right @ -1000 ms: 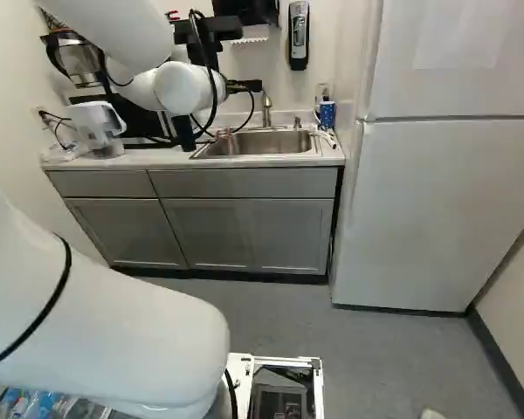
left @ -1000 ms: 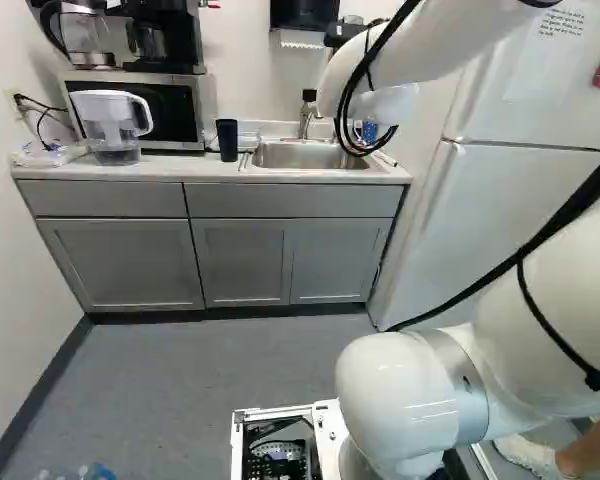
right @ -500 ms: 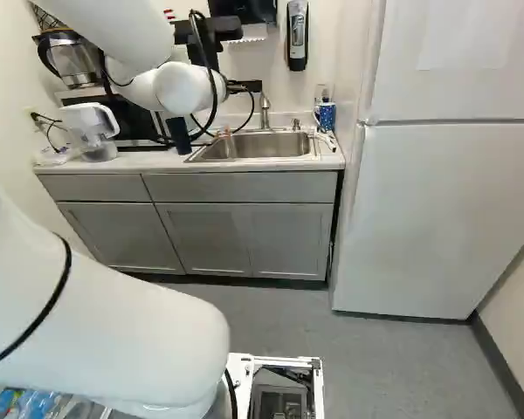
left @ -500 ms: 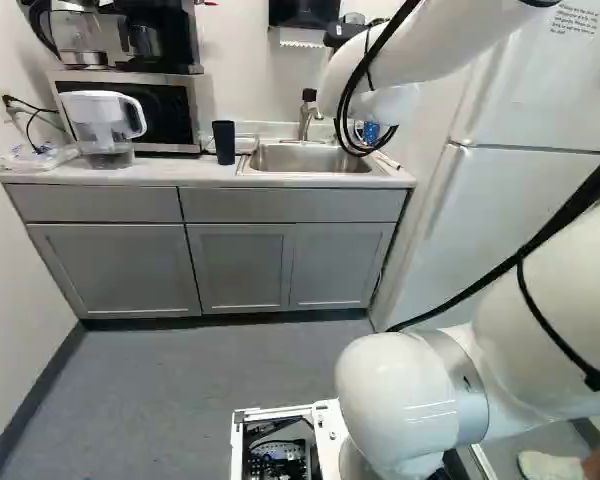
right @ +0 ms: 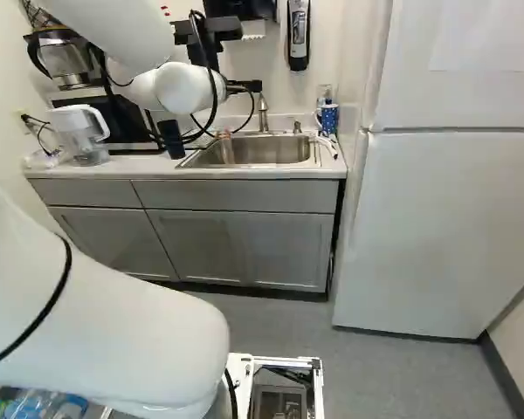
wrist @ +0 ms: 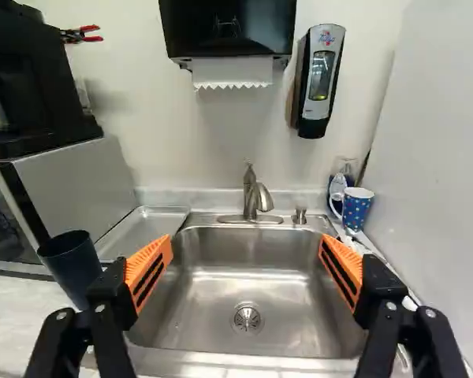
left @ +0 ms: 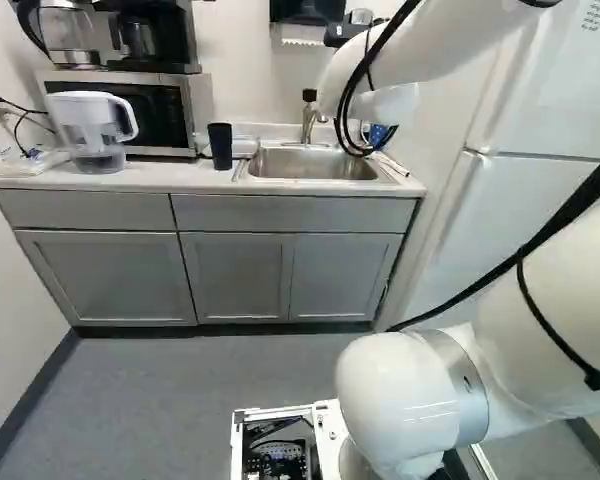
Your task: Rinse the cup and place it in the tray
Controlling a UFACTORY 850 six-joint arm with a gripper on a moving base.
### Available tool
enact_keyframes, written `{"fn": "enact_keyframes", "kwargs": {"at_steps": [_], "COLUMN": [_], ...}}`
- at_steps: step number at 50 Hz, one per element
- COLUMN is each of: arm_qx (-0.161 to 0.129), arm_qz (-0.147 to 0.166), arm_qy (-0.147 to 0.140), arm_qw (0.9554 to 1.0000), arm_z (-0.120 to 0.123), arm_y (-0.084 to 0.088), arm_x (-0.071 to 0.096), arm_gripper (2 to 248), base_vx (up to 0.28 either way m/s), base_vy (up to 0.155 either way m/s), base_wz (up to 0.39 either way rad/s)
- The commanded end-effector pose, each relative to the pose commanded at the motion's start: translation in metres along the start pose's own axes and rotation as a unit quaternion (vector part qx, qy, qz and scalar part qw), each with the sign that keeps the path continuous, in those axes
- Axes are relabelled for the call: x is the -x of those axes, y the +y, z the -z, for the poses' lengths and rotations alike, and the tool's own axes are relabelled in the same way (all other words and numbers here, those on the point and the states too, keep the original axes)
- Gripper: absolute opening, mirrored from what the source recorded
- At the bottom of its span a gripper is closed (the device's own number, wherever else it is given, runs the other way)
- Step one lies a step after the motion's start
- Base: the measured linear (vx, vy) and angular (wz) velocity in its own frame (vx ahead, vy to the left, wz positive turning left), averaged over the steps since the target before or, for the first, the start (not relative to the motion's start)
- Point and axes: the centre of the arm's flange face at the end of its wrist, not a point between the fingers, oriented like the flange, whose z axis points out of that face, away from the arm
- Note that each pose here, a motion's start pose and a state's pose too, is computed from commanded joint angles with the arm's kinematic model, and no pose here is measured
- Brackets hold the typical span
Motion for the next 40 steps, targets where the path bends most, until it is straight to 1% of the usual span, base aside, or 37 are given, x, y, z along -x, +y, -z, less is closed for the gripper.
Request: {"fn": "enact_keyframes", "kwargs": {"at_steps": [30,40], "arm_qx": [0.000,0.000], "arm_qz": [0.000,0.000], "arm_qy": [0.000,0.000], "arm_qw": [1.0000,1.0000], "arm_z": [0.0000,0.0000], "arm_y": [0.0000,0.0000], "arm_x": [0.0000,0.0000], "arm_gripper": [247,247], "base_vx": [0.143,0.147], "base_vy": [-0.033,-0.053], "base_wz": [0.142,0.037]}}
